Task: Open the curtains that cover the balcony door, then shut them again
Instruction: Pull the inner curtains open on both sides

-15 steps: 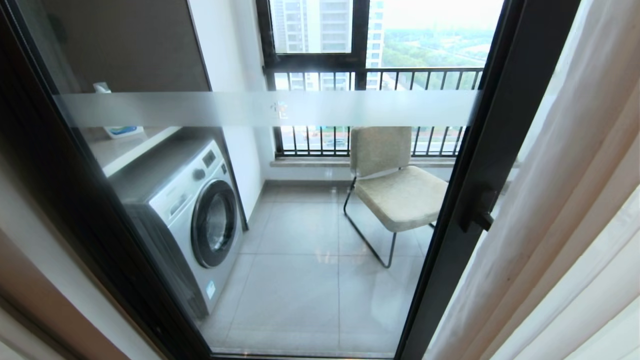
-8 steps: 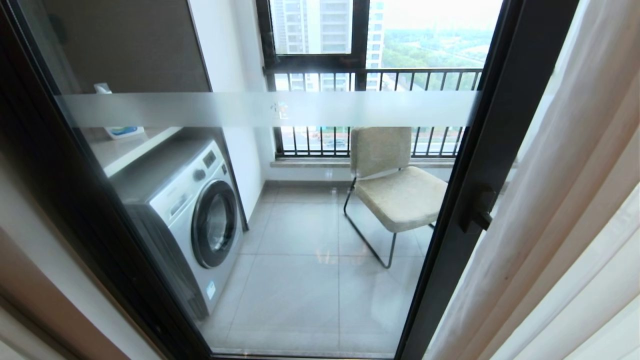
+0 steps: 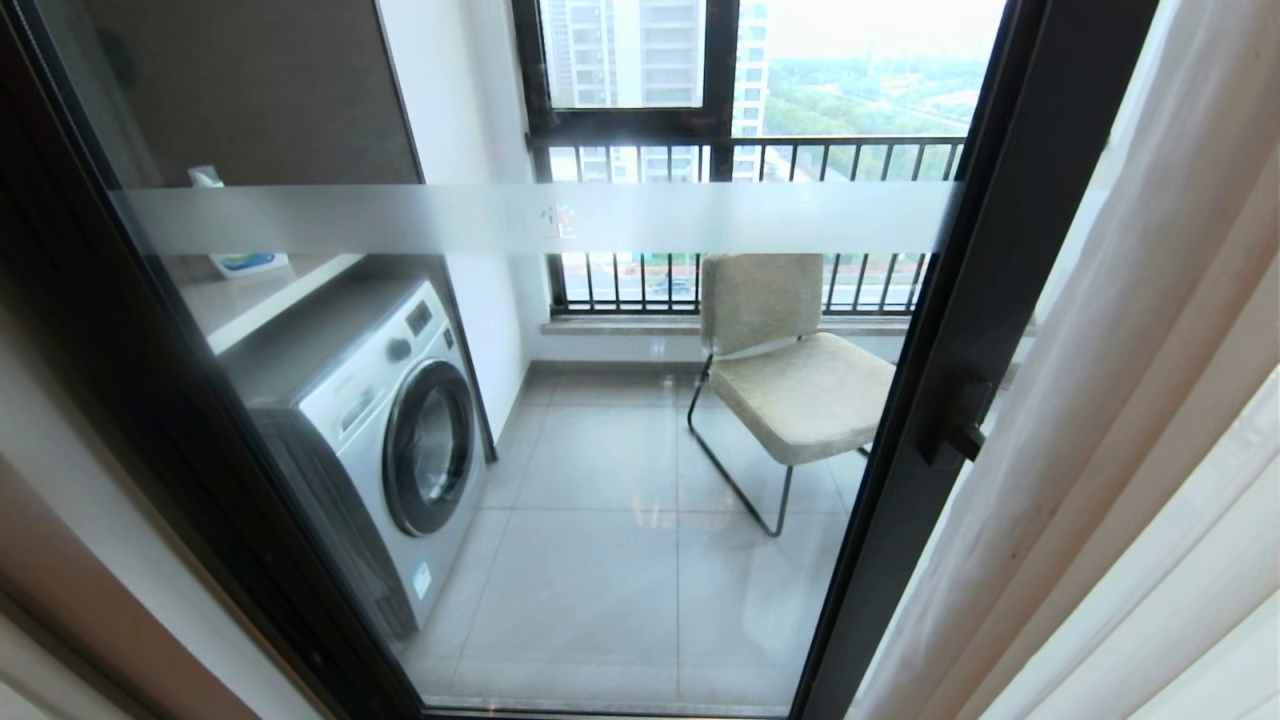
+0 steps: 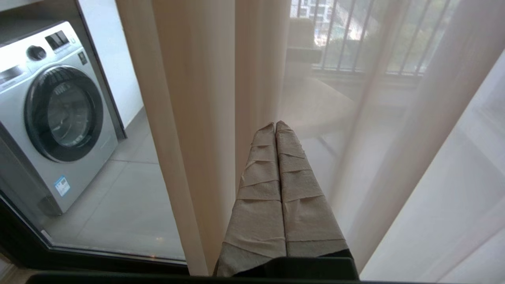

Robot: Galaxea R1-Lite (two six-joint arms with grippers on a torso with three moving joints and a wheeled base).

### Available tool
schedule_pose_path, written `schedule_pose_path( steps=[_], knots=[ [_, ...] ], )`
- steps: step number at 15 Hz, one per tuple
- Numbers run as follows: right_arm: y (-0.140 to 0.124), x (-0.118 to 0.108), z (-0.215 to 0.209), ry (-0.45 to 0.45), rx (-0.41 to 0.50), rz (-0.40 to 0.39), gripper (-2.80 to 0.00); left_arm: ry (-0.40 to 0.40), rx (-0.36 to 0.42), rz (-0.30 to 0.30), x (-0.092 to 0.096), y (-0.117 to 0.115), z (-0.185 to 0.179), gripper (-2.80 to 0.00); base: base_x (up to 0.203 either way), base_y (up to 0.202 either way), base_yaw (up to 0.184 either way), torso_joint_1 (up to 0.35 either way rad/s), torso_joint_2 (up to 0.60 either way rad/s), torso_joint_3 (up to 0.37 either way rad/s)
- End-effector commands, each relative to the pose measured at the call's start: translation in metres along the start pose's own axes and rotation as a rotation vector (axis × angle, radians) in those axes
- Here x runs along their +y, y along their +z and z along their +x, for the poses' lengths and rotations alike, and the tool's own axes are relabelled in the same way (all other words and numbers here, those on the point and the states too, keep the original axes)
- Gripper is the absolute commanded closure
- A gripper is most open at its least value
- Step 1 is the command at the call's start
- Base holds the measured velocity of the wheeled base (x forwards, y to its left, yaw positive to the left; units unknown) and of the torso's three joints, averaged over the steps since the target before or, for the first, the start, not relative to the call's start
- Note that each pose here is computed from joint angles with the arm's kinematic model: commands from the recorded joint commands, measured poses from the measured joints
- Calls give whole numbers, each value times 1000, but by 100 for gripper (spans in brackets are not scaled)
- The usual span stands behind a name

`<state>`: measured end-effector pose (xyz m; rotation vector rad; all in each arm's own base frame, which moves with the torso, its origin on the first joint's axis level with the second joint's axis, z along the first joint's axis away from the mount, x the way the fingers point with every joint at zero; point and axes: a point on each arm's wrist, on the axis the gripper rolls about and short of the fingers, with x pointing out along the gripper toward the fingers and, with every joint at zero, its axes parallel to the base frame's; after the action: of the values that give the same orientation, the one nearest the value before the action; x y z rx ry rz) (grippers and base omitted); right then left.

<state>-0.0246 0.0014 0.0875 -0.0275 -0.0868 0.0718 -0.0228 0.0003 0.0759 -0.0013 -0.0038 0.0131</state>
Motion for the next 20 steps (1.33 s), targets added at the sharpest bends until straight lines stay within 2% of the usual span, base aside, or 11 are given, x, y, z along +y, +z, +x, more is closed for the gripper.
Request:
schedule_pose_path(
  steps=[1, 3, 5, 9, 12, 13, 16, 20],
  knots=[
    [23, 2, -6, 77, -76, -7, 0, 1, -1, 0, 0, 0, 0, 0, 0, 0, 0, 0, 0, 0],
    [47, 3, -15, 128, -107, -14, 0, 1, -1, 0, 0, 0, 0, 0, 0, 0, 0, 0, 0, 0],
    [73, 4, -19, 224, -114, -20, 0, 1, -1, 0, 0, 0, 0, 0, 0, 0, 0, 0, 0, 0],
    [128, 4, -1, 355, -90, -19, 0, 1, -1, 0, 0, 0, 0, 0, 0, 0, 0, 0, 0, 0],
    [164, 2, 18, 411, -89, -15, 0, 1, -1, 0, 0, 0, 0, 0, 0, 0, 0, 0, 0, 0],
    [172, 2, 24, 425, -97, -14, -280, 1, -1, 0, 0, 0, 0, 0, 0, 0, 0, 0, 0, 0],
    [191, 1, 40, 461, -129, -19, -280, 1, -1, 0, 0, 0, 0, 0, 0, 0, 0, 0, 0, 0],
    [206, 1, 69, 466, -168, -27, -280, 1, -1, 0, 0, 0, 0, 0, 0, 0, 0, 0, 0, 0]
  ],
)
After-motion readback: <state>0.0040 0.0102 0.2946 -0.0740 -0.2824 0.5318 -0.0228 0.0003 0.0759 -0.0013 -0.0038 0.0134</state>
